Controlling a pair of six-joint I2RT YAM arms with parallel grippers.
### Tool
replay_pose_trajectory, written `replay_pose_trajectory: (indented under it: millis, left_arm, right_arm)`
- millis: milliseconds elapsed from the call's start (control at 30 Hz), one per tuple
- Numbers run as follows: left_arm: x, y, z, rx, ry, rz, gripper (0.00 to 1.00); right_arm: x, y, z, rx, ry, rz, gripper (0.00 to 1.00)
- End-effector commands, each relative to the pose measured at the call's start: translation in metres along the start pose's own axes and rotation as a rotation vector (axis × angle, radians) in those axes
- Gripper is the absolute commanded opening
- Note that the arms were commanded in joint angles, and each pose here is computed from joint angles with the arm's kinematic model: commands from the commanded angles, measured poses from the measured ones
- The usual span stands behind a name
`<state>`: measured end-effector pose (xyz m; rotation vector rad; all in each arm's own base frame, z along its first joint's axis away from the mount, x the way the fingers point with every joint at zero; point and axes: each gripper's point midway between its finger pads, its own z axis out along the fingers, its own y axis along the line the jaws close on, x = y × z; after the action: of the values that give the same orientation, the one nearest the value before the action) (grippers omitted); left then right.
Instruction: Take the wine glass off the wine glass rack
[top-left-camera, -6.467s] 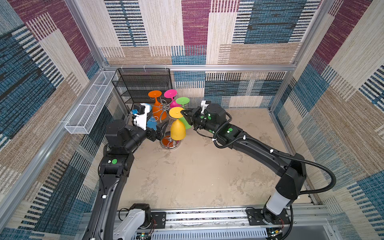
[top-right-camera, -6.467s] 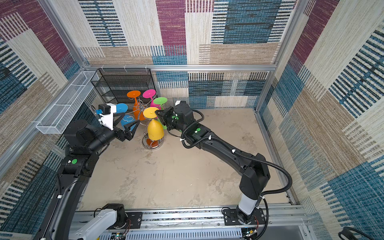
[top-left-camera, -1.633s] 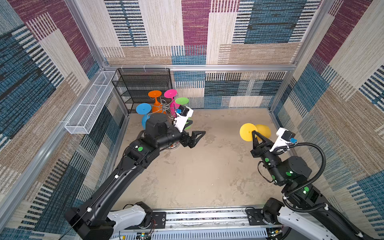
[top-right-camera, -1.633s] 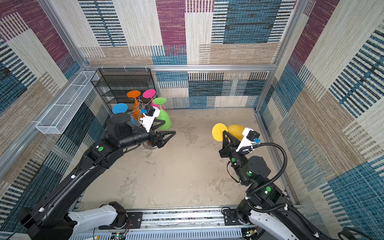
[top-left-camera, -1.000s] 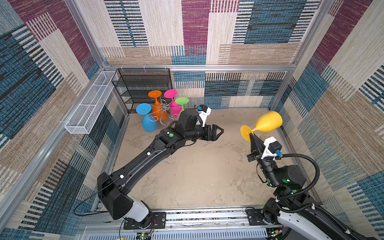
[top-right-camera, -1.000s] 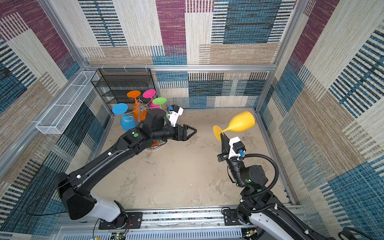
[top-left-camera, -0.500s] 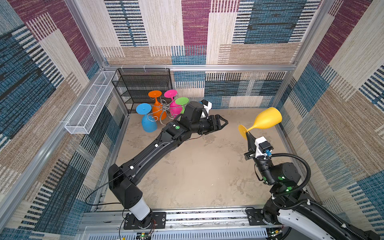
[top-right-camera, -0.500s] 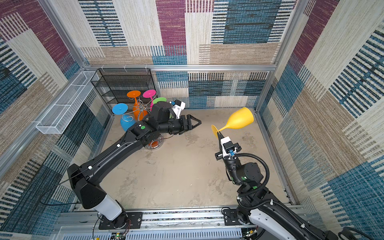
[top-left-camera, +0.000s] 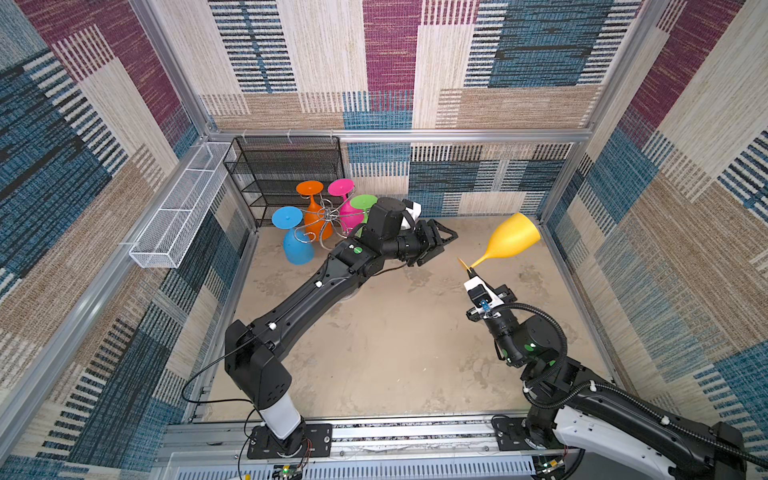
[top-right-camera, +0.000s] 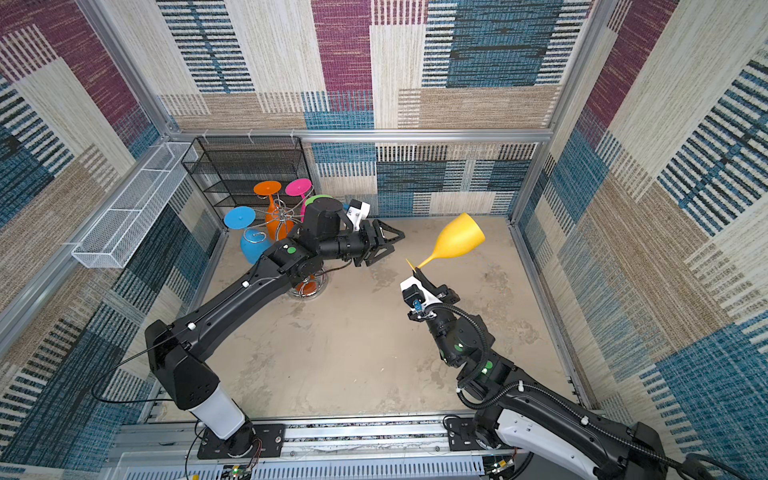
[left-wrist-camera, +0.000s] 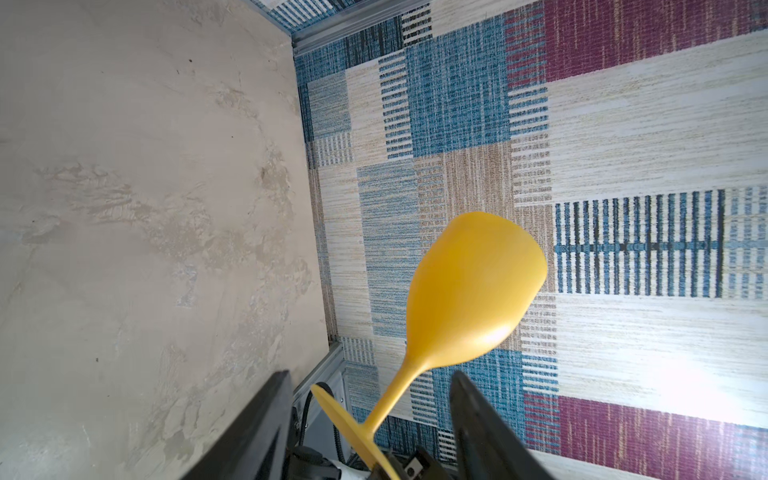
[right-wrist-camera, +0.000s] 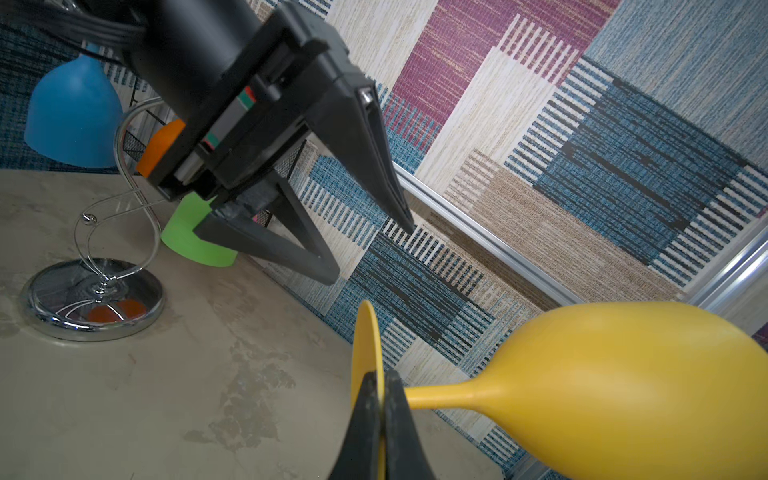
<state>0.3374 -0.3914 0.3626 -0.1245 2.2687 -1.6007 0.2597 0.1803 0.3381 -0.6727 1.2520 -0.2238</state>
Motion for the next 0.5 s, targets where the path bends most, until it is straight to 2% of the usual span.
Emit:
replay_pose_trajectory:
  millis: [0,467]
  left_arm:
    - [0.0,-0.009,0.002,0.043,0.011,-0.036,0.61]
    - [0.004,-0.001,0.013,0.022,0.055,-0.094,0.52]
  right_arm:
    - [-0.009,-0.015,0.003,0.083,-0.007,-0.094,0.0]
    - [-0.003,-0.01,0.012,0.128,0.061,-0.427,0.0]
